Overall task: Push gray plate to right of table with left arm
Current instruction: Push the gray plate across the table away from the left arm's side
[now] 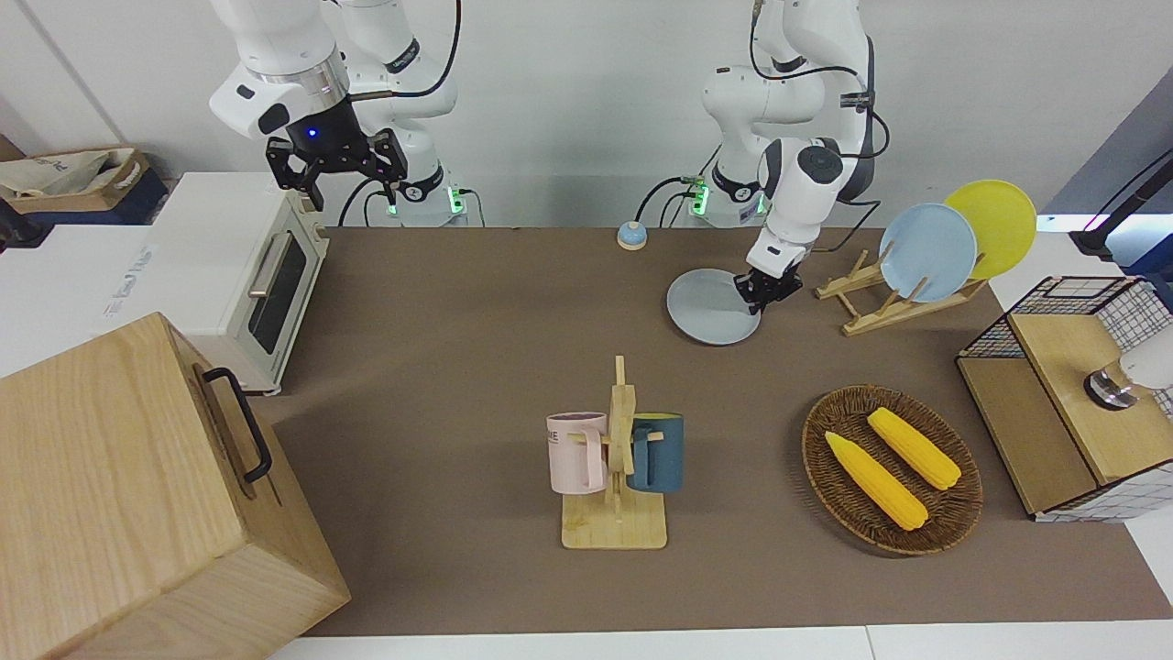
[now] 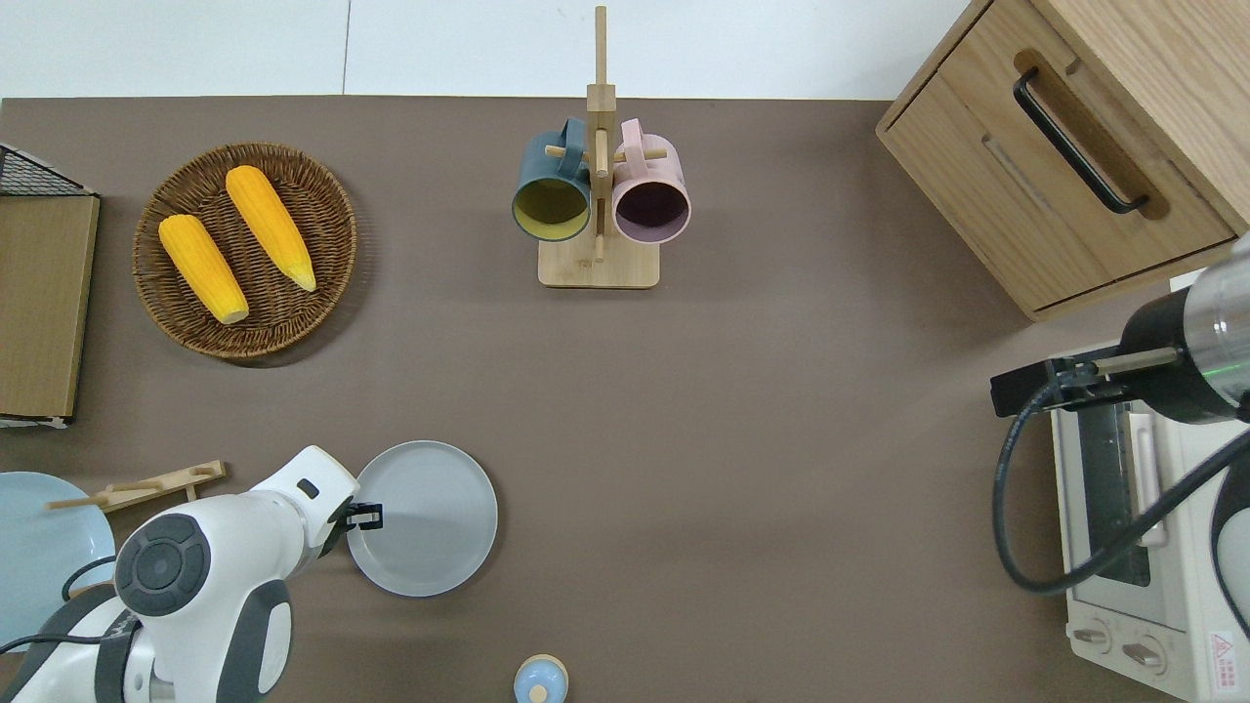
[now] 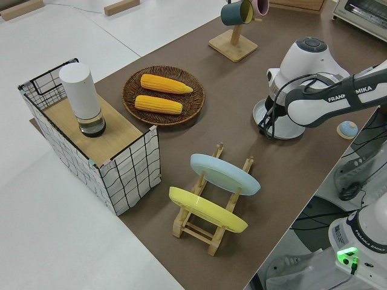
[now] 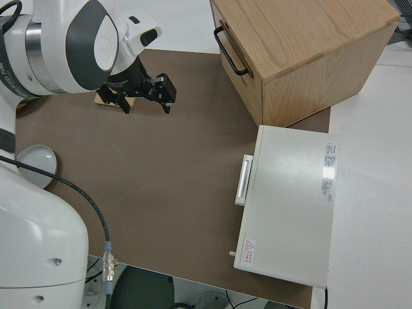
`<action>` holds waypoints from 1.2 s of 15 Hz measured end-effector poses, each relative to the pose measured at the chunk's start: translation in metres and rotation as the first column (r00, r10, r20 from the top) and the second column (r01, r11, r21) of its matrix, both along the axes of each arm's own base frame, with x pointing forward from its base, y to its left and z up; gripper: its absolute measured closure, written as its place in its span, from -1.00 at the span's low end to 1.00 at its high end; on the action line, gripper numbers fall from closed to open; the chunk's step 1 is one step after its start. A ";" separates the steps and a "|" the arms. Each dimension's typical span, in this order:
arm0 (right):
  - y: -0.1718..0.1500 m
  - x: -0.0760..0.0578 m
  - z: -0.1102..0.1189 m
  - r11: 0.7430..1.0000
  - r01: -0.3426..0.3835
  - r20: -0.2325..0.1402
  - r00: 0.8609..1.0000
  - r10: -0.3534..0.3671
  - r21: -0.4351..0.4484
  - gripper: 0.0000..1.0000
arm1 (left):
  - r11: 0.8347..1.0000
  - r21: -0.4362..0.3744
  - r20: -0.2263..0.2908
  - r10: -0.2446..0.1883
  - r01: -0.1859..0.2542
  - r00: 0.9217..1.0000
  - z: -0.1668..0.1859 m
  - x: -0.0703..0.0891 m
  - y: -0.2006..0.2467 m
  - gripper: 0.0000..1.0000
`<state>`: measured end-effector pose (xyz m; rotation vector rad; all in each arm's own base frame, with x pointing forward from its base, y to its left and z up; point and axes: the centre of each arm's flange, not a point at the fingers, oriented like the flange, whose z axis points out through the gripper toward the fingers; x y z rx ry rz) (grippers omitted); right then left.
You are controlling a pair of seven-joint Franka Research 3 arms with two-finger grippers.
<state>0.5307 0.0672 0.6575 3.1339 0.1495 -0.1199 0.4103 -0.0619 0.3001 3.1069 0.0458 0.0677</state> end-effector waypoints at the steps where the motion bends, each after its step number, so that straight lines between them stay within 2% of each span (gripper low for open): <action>1: 0.000 0.000 0.000 1.000 0.000 0.000 1.000 0.000 0.000 -0.97 | 1.000 -0.008 -0.001 0.010 -0.010 1.000 0.000 0.000 0.000 0.79; 3: 0.000 0.000 0.000 1.000 0.000 0.000 1.000 0.000 0.000 -0.97 | 1.000 -0.019 -0.004 0.020 -0.020 1.000 -0.001 0.000 -0.002 0.80; 5: 0.000 0.000 0.000 1.000 0.000 0.000 1.000 0.000 0.000 -0.97 | 0.999 -0.043 -0.001 0.027 -0.027 1.000 0.002 0.000 -0.011 0.92; 11: 0.000 0.000 0.000 1.000 0.000 0.000 1.000 0.000 0.000 -0.97 | 0.995 -0.102 0.003 0.025 -0.025 1.000 -0.001 -0.003 -0.058 0.92; 14: 0.000 0.000 0.000 1.000 0.000 0.000 1.000 0.000 0.000 -0.97 | 0.993 -0.111 -0.007 0.045 -0.045 0.999 0.000 -0.004 -0.095 0.92; 18: 0.000 0.000 0.000 1.000 0.000 0.000 1.000 0.000 0.000 -0.97 | 0.988 -0.122 -0.026 0.090 -0.092 0.996 -0.001 -0.012 -0.169 0.92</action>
